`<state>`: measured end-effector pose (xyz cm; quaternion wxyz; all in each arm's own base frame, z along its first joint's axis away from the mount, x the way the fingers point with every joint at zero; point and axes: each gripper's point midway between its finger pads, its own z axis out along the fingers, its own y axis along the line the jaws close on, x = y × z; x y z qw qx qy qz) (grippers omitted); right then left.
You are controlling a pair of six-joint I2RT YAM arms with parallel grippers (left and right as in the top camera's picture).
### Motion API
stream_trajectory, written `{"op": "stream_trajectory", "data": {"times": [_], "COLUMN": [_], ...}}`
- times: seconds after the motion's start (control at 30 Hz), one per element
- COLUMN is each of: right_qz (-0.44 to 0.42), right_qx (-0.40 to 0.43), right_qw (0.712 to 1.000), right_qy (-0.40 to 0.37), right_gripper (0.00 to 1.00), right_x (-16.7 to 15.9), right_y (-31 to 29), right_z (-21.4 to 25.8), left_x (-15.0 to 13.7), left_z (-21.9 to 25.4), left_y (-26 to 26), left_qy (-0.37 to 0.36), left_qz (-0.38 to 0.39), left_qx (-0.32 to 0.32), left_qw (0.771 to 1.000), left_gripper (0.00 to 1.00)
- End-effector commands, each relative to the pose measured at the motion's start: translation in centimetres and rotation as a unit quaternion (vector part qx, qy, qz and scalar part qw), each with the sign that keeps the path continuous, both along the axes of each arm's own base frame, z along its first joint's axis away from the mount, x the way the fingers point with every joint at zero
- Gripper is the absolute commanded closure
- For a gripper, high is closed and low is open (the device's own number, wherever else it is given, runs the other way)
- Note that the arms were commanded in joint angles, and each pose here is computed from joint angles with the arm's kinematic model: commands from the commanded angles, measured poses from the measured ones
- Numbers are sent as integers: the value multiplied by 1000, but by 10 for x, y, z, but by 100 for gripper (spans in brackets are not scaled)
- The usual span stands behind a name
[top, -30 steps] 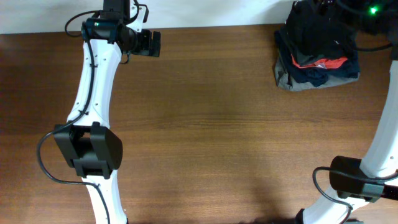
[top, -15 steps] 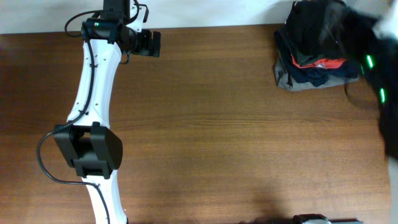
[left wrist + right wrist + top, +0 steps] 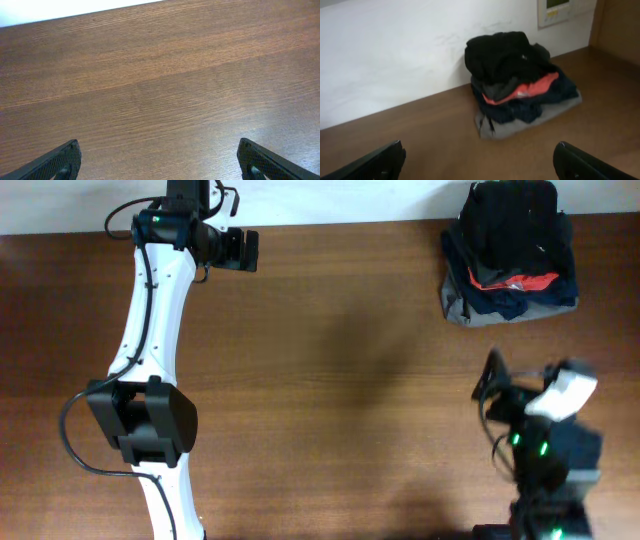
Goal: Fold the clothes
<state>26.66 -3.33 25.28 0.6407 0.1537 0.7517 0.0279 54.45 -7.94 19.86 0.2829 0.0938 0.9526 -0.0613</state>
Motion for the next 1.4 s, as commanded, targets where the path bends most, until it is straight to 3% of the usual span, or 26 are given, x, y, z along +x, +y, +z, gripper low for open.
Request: {"op": "stream_trajectory", "data": {"times": [0.0,0.47,1.37], "right_qz": [-2,18,18], "right_qx": [3,6,6], "right_qw": [1000,999,999], "right_qy": [-28,-25,-27], "right_gripper": [1,1,1], "right_x": [-17,-26,-26], "right_y": [0,8,8], "right_z": [-25,-99,-98], "left_x": [1,1,0], "left_z": [-3,-3,-3], "left_y": [0,-2,-7], "left_qy": [1,1,1], "left_qz": [-6,-8,-13], "left_qx": [6,6,6], "left_qw": [1000,1000,1000], "left_gripper": [1,1,1]}}
